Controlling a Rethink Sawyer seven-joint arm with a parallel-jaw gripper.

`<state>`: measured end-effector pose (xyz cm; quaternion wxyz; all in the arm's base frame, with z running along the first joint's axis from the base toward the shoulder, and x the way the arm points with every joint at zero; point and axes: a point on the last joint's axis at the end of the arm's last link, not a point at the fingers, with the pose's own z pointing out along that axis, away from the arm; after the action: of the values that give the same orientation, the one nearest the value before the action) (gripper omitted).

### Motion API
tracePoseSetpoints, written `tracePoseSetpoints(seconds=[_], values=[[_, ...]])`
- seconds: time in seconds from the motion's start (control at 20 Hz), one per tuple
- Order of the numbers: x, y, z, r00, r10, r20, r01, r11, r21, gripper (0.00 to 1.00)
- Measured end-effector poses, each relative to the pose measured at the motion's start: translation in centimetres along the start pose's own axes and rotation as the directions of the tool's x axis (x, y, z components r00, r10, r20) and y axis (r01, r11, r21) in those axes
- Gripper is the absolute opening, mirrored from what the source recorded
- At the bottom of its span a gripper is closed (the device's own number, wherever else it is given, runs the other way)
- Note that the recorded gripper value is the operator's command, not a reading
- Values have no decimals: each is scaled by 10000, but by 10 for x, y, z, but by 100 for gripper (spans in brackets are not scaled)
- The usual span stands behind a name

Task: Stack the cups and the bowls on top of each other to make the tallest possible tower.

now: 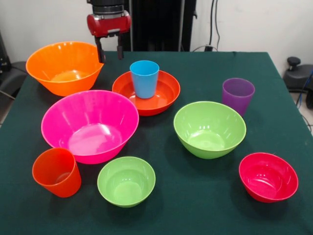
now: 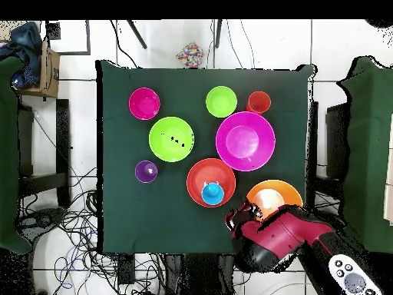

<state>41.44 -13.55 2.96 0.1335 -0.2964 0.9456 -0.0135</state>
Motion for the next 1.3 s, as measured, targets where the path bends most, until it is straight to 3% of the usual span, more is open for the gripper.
tracePoseSetpoints(seconds=[0.35,0.7,1.3], values=[[13,-6,0,9993,359,-40,-360,9994,-8,100],[12,-6,1,9993,367,-77,-367,9993,8,100],[15,-10,24,9984,-557,28,556,9983,171,100]])
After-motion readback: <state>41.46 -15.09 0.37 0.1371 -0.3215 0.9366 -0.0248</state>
